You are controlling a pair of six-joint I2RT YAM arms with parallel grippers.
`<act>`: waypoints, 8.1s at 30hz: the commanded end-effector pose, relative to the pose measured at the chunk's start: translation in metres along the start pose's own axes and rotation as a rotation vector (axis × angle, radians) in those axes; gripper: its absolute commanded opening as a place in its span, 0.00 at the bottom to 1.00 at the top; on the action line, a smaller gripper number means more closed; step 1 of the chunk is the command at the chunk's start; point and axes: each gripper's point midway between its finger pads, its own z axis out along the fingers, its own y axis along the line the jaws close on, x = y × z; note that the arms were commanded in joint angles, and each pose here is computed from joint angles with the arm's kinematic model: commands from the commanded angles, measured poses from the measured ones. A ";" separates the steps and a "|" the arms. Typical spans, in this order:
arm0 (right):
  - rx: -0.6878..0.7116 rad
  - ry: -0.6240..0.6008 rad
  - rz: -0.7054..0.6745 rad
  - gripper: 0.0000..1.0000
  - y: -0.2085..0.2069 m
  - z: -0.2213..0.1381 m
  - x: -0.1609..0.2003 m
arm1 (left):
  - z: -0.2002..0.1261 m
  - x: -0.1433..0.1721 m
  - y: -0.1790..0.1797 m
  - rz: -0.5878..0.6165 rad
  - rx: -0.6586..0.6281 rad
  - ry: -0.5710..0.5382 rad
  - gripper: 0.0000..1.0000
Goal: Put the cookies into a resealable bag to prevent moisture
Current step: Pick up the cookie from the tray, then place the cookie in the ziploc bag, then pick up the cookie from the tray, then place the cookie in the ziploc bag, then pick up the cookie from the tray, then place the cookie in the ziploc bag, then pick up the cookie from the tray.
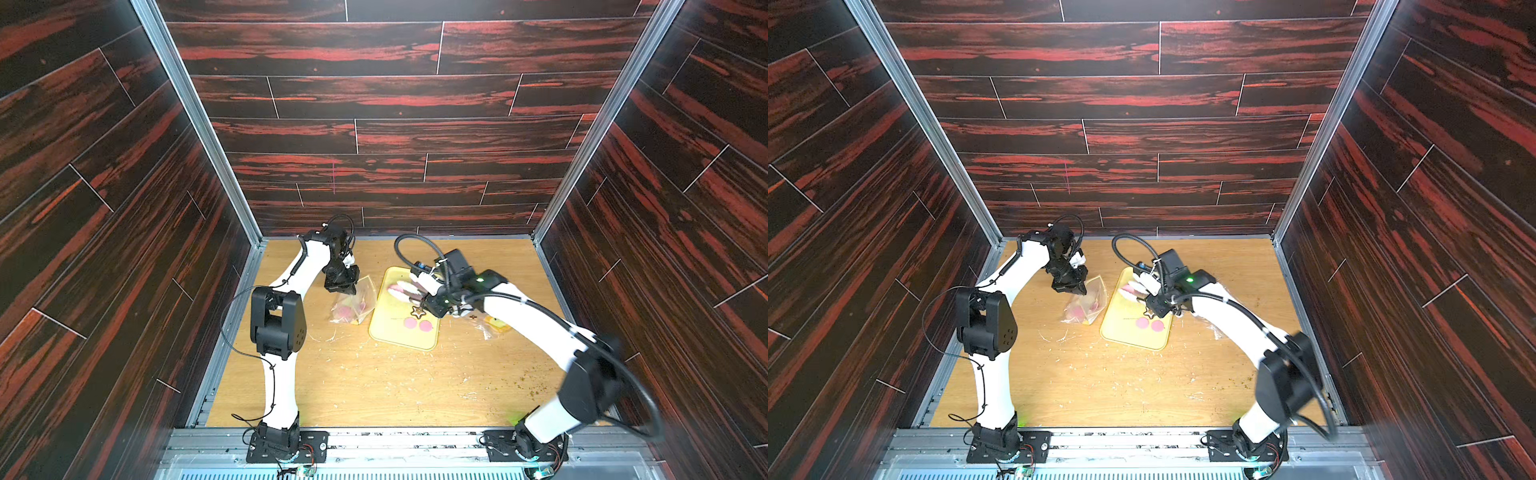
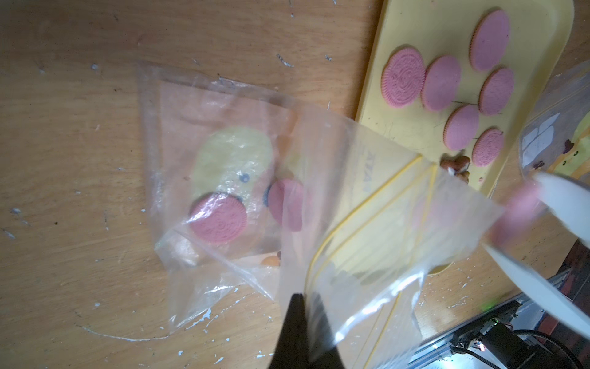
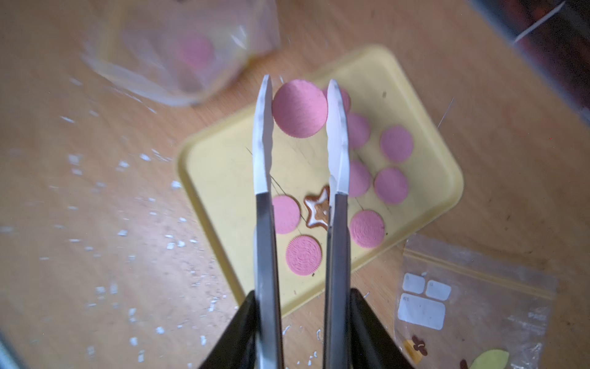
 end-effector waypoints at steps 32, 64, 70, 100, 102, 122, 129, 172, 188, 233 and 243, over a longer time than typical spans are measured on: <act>0.071 0.129 0.037 0.53 -0.036 0.033 0.055 | -0.012 0.003 -0.003 0.023 0.006 0.004 0.00; 0.088 0.308 0.006 0.48 -0.081 0.112 0.059 | -0.013 0.004 -0.001 0.020 -0.004 0.001 0.00; 0.094 0.275 0.011 0.47 -0.079 0.100 0.053 | -0.012 0.002 -0.001 0.021 -0.006 -0.002 0.00; -0.141 -0.099 -0.075 0.44 0.022 0.018 -0.050 | -0.011 0.000 -0.002 0.019 -0.002 0.008 0.00; -0.158 -0.099 -0.081 0.44 0.025 0.027 -0.053 | -0.012 0.001 -0.002 0.022 -0.002 0.008 0.00; 0.038 0.029 0.041 0.54 -0.038 0.012 0.027 | -0.012 -0.001 -0.004 0.026 0.007 0.005 0.00; 0.059 0.115 0.008 0.54 -0.052 0.055 0.037 | -0.015 0.000 -0.004 0.026 0.003 0.001 0.00; 0.062 0.165 -0.044 0.44 -0.058 0.100 0.012 | -0.018 0.000 -0.004 0.032 -0.006 -0.002 0.00; -0.076 -0.128 -0.087 0.44 0.005 0.018 -0.056 | -0.014 -0.004 -0.004 0.026 -0.001 0.003 0.00; -0.019 0.292 0.099 0.50 0.016 0.031 0.116 | -0.017 0.004 -0.001 0.027 -0.002 0.006 0.00; 0.063 0.377 -0.020 0.48 0.020 0.046 0.120 | -0.018 0.003 -0.001 0.026 -0.004 0.000 0.00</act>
